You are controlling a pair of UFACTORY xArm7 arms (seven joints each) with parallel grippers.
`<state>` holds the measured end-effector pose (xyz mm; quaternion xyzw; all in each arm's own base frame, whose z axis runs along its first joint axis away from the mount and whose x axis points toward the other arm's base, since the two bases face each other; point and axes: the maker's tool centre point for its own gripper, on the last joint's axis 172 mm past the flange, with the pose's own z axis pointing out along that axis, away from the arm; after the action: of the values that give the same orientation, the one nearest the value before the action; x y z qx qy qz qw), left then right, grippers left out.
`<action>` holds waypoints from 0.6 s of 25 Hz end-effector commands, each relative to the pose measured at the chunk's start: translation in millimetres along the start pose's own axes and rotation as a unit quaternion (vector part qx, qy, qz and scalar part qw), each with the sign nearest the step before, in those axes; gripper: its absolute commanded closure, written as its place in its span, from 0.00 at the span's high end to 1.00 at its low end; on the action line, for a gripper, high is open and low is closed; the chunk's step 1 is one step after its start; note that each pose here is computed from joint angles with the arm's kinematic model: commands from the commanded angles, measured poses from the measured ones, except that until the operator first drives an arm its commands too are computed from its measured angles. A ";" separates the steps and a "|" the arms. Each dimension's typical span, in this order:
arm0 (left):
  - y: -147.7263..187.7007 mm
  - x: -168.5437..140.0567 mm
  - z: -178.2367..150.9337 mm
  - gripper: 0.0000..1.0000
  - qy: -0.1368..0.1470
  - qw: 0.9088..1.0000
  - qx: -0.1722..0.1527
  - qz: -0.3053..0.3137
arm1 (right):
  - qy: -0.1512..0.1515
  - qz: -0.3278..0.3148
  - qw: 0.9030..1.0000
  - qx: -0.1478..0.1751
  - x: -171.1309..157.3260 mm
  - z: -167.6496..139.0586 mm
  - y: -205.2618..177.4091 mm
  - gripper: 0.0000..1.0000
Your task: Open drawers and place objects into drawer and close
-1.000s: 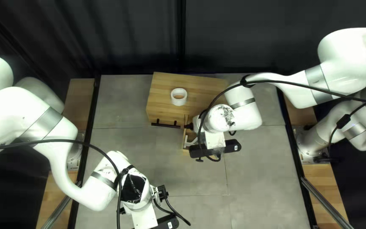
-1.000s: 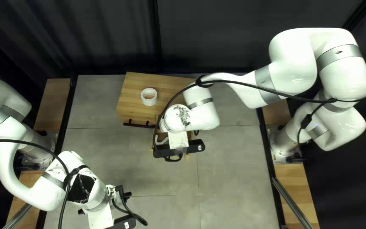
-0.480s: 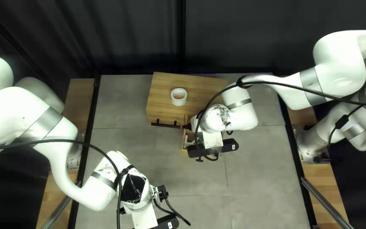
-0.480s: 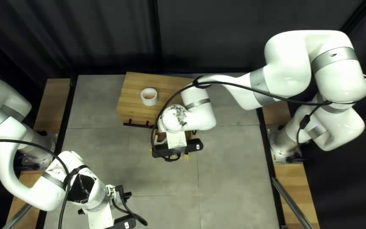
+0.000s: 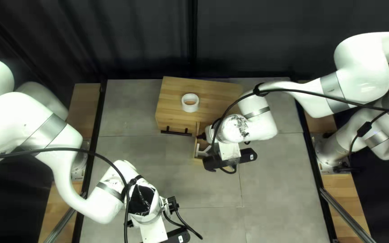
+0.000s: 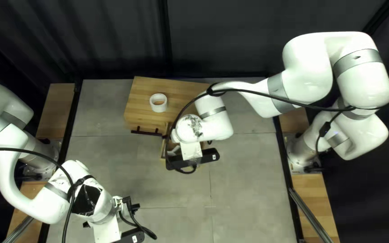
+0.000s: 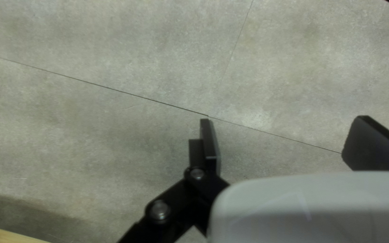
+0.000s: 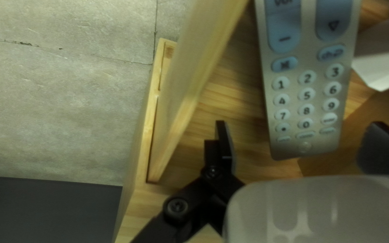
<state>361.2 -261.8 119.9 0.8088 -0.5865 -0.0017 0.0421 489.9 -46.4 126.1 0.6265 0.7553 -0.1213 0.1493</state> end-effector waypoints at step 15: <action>0.0 0.0 0.0 1.00 0.000 1.000 0.000 0.000 | 0.001 -0.005 1.000 0.004 0.3 7.6 6.4 0.67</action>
<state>361.2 -261.8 119.9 0.8088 -0.5865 -0.0017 0.0421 496.2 -47.2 119.8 0.6235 0.7579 -0.1243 0.1459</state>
